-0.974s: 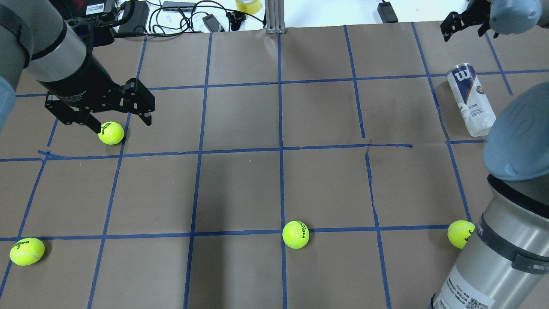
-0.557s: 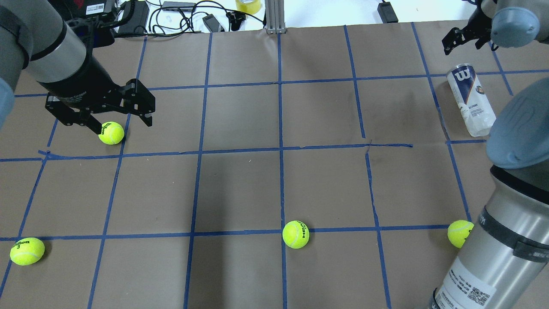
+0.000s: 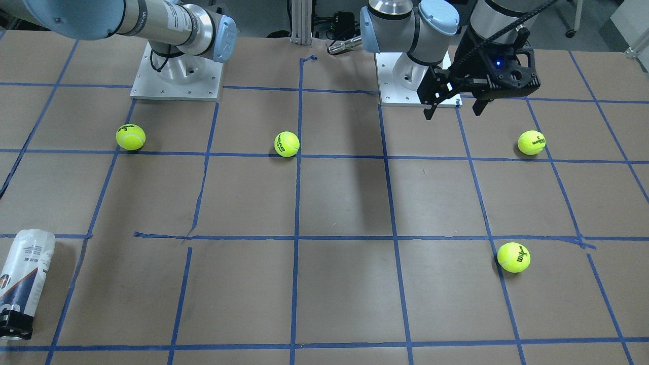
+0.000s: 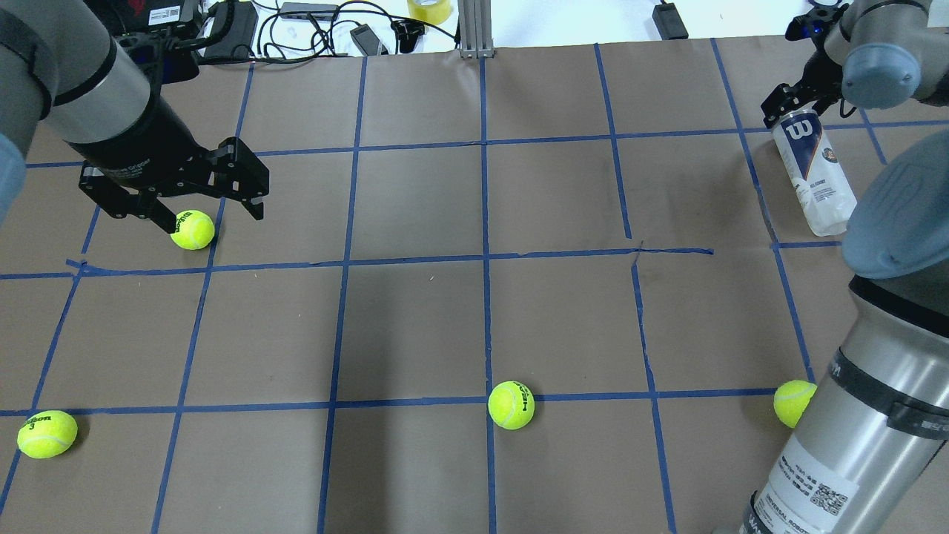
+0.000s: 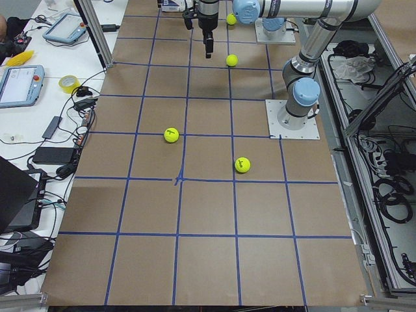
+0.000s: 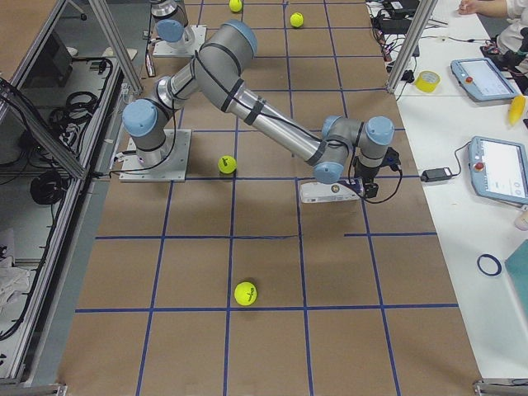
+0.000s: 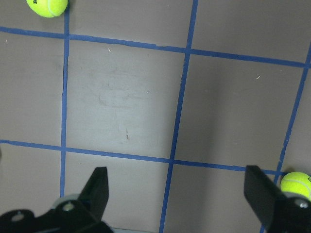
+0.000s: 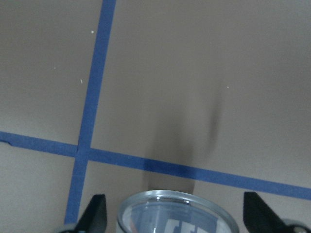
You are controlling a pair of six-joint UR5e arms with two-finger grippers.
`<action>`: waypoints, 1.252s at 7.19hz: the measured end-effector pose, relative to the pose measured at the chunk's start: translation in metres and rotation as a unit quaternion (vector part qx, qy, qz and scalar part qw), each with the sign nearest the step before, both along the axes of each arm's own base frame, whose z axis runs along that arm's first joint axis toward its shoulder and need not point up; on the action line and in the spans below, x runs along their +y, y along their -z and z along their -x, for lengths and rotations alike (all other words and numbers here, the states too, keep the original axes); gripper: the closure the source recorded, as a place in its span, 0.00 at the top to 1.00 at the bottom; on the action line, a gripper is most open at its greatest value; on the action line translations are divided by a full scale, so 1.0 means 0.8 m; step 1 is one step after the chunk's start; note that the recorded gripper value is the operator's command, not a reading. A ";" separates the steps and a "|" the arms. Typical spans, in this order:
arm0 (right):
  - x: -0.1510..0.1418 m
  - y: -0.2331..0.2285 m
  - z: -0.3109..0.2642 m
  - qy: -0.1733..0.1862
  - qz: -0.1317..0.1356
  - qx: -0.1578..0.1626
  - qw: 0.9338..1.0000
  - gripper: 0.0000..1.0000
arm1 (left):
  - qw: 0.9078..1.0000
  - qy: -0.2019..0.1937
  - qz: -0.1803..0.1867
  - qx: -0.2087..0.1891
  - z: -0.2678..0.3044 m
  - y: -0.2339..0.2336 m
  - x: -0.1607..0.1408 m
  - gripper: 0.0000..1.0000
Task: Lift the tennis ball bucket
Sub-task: 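Close the right gripper around the top of the can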
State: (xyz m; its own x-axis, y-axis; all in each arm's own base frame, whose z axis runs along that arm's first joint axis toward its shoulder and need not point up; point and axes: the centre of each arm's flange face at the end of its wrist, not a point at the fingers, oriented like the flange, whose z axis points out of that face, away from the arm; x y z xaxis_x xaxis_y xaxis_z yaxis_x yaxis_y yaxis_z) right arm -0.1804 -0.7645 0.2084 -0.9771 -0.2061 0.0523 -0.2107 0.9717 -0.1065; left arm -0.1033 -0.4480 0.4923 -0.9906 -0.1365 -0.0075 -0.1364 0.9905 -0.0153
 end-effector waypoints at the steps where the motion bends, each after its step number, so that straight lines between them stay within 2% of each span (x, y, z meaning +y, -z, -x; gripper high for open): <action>1: 0.001 0.003 0.003 0.002 -0.002 -0.001 1.000 1.00 | 1.000 0.000 0.000 0.000 0.000 0.000 0.000 1.00; 4: 0.002 0.008 0.003 0.007 -0.006 -0.008 1.000 0.87 | 1.000 -0.002 0.001 -0.003 -0.003 -0.001 -0.001 1.00; 6: 0.002 0.009 0.003 0.019 -0.007 -0.010 1.000 0.86 | 1.000 -0.003 0.001 -0.003 -0.004 -0.001 -0.001 1.00; 7: 0.004 0.009 0.003 0.035 -0.012 -0.013 0.999 0.82 | 1.000 -0.003 0.001 -0.003 -0.005 -0.001 -0.001 1.00; 9: 0.006 0.009 0.002 0.059 -0.020 -0.019 0.998 0.67 | 1.000 -0.001 0.001 -0.003 -0.004 -0.003 -0.001 1.00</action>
State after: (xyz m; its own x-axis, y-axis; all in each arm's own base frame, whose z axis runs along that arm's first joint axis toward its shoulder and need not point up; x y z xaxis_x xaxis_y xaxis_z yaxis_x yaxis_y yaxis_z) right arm -0.1817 -0.7596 0.2016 -0.9958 -0.0905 0.0096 -0.0910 0.9932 -0.0729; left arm -0.0997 -0.4488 0.4946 -0.9903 -0.1382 -0.0124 -0.1380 0.9903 -0.0186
